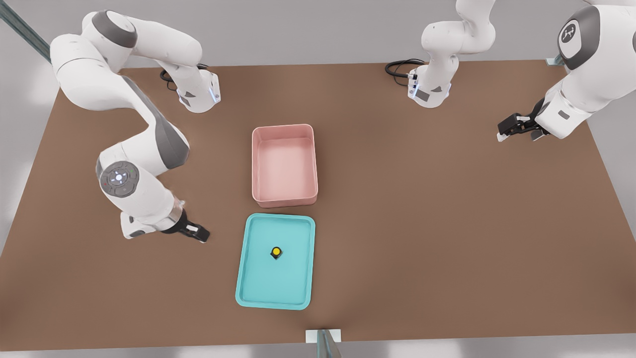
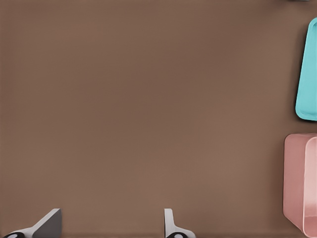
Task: The left arm remains still, and the right arm places the button from the box into the tray
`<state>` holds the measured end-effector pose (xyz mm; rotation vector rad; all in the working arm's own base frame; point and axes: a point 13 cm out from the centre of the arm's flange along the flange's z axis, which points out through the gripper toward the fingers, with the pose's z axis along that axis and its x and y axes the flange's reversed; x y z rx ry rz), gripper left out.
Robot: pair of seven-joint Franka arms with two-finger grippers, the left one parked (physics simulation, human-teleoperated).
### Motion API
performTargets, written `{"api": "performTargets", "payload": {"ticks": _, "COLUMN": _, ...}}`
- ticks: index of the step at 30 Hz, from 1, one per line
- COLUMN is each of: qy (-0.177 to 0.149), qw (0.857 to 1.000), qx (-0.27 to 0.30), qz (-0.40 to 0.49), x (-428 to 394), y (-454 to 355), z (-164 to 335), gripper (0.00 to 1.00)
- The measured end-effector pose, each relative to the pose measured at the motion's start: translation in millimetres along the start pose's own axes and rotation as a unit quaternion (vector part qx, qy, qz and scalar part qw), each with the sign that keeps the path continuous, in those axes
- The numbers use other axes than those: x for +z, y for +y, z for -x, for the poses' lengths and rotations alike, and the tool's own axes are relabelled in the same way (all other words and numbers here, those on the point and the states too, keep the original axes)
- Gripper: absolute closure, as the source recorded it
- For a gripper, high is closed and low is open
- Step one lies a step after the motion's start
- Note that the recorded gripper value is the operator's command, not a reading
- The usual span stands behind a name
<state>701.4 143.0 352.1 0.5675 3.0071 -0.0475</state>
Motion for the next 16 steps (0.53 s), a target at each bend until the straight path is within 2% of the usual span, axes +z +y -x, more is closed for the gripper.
{"api": "performTargets", "payload": {"ticks": 1, "qy": -0.021, "qw": 0.997, "qx": 0.018, "qz": -0.077, "x": -18, "y": -40, "z": 14, "gripper": 0.0}}
{"api": "performTargets", "payload": {"ticks": 2, "qy": -0.039, "qw": 0.992, "qx": 0.04, "qz": -0.114, "x": -71, "y": -72, "z": 5, "gripper": 0.0}}
{"api": "performTargets", "payload": {"ticks": 3, "qy": -0.04, "qw": 0.991, "qx": 0.05, "qz": -0.114, "x": -123, "y": -94, "z": -20, "gripper": 0.0}}
{"api": "performTargets", "payload": {"ticks": 6, "qy": 0.029, "qw": 0.994, "qx": 0.035, "qz": -0.097, "x": -155, "y": -141, "z": -84, "gripper": 0.0}}
{"api": "performTargets", "payload": {"ticks": 9, "qy": 0.079, "qw": 0.993, "qx": 0.001, "qz": -0.083, "x": -149, "y": -152, "z": -104, "gripper": 0.0}}
{"api": "performTargets", "payload": {"ticks": 12, "qy": 0.105, "qw": 0.991, "qx": -0.038, "qz": -0.074, "x": -147, "y": -152, "z": -114, "gripper": 0.0}}
{"api": "performTargets", "payload": {"ticks": 16, "qy": 0.122, "qw": 0.986, "qx": -0.089, "qz": -0.067, "x": -147, "y": -146, "z": -124, "gripper": 0.0}}
